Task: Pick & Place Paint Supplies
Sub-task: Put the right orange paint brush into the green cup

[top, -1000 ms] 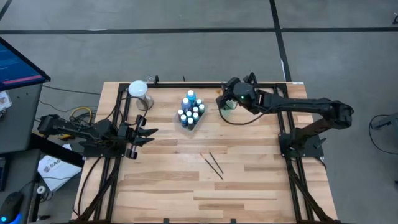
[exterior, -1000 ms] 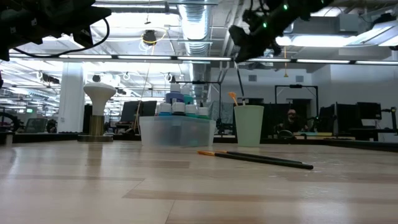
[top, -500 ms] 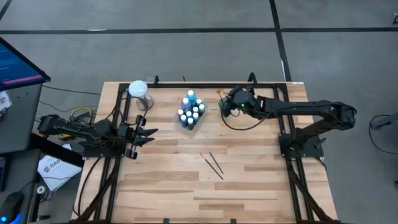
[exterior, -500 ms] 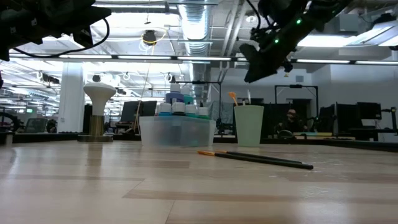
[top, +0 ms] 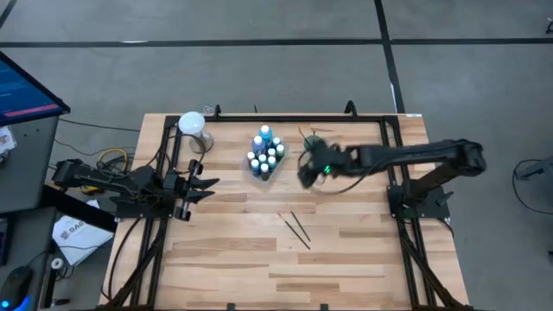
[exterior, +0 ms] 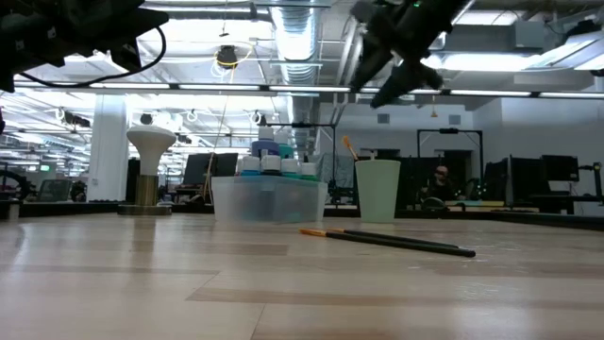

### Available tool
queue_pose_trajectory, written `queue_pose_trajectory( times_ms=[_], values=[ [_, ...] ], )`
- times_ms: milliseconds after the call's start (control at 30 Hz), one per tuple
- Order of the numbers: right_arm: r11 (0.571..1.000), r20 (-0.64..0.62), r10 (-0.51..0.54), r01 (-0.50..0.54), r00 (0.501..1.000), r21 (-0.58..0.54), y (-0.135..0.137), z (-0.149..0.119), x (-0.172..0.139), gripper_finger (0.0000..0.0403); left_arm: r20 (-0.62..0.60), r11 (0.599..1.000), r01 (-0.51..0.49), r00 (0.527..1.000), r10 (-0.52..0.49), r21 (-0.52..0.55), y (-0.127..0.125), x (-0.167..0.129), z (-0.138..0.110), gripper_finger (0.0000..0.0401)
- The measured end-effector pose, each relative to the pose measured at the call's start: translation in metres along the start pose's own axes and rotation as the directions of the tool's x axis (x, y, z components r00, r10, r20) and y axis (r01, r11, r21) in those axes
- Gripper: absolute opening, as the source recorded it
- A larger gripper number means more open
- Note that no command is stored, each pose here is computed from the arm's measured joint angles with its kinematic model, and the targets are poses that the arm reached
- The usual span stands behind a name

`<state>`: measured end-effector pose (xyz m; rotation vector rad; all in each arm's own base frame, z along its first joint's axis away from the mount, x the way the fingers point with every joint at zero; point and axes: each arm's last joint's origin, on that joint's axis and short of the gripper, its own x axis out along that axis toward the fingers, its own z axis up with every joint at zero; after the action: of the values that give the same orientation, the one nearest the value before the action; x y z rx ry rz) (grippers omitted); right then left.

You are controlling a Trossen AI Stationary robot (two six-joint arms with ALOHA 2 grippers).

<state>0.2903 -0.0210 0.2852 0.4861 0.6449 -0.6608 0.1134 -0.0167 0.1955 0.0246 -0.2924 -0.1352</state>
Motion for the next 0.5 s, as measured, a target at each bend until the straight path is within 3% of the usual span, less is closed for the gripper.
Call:
queue_pose_trajectory(
  times_ms=[200, 400, 500],
  values=[
    [0.999, -0.202, -0.039, 0.043, 0.979, 0.016, 0.055, -0.043, 0.04, 0.0224, 0.003, 1.0, 0.0, 1.0, 0.0, 0.0, 0.0, 0.0, 0.0, 0.0001],
    [0.99, -0.413, -0.139, 0.116, 0.9, -0.079, 0.089, -0.076, 0.081, 0.0227, 0.007, 1.0, 0.0, 1.0, 0.0, 0.0, 0.0, 0.0, 0.001, 0.0001],
    [0.978, -0.454, -0.202, 0.158, 0.868, -0.134, 0.097, -0.083, 0.096, 0.0232, 0.008, 1.0, 0.0, 1.0, 0.0, 0.0, 0.0, 0.0, 0.001, 0.0001]
  ],
)
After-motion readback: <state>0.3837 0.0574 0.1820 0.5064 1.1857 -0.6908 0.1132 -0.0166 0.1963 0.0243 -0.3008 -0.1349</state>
